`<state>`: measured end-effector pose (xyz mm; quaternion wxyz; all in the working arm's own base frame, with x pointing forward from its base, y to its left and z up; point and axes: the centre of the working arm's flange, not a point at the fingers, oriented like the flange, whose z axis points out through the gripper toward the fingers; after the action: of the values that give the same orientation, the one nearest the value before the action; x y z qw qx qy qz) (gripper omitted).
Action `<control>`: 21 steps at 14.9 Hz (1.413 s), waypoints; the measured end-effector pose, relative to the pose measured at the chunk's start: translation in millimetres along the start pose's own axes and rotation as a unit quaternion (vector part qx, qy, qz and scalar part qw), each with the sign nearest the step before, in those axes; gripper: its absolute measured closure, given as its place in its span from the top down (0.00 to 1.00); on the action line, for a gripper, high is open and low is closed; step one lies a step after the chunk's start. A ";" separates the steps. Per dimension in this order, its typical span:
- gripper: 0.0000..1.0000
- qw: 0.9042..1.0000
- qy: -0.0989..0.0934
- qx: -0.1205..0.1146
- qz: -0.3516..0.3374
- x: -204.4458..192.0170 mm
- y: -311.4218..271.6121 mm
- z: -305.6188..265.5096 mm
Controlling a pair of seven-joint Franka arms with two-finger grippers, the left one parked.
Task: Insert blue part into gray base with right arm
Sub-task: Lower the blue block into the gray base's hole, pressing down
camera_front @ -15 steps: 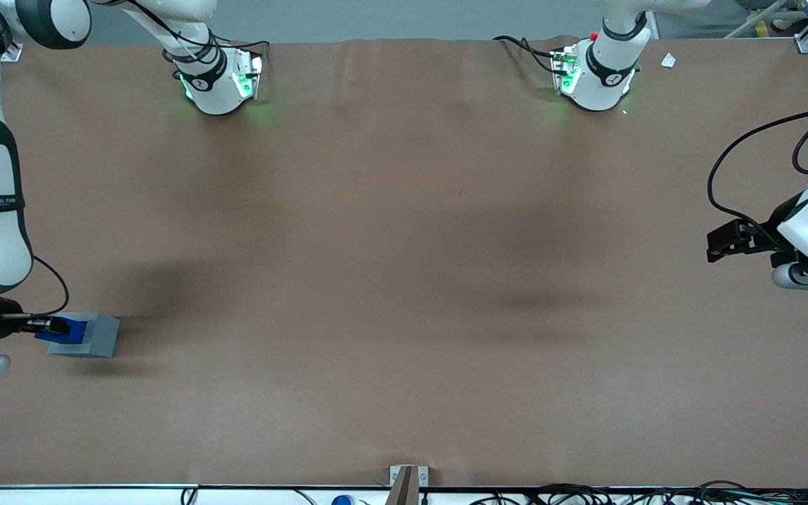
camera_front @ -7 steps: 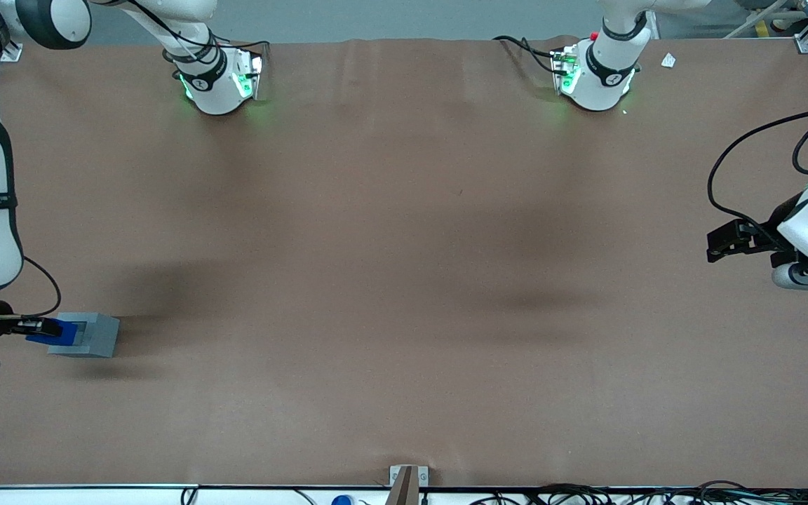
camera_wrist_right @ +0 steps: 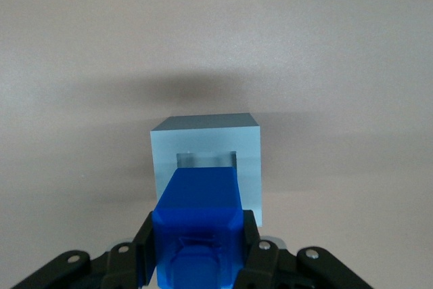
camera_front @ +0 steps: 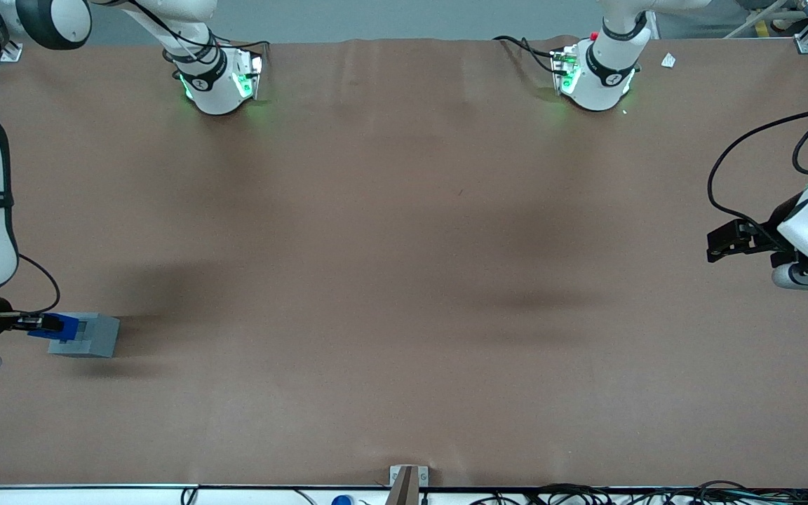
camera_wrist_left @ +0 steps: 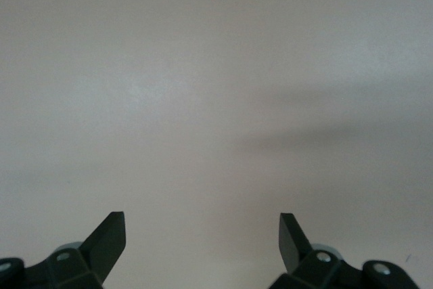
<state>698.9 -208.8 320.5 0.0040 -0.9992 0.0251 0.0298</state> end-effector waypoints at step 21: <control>0.51 1.000 0.004 -0.001 -0.005 8.6 -3.4 18.9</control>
<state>706.5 -205.7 301.1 0.0028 -0.9995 0.0204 0.0256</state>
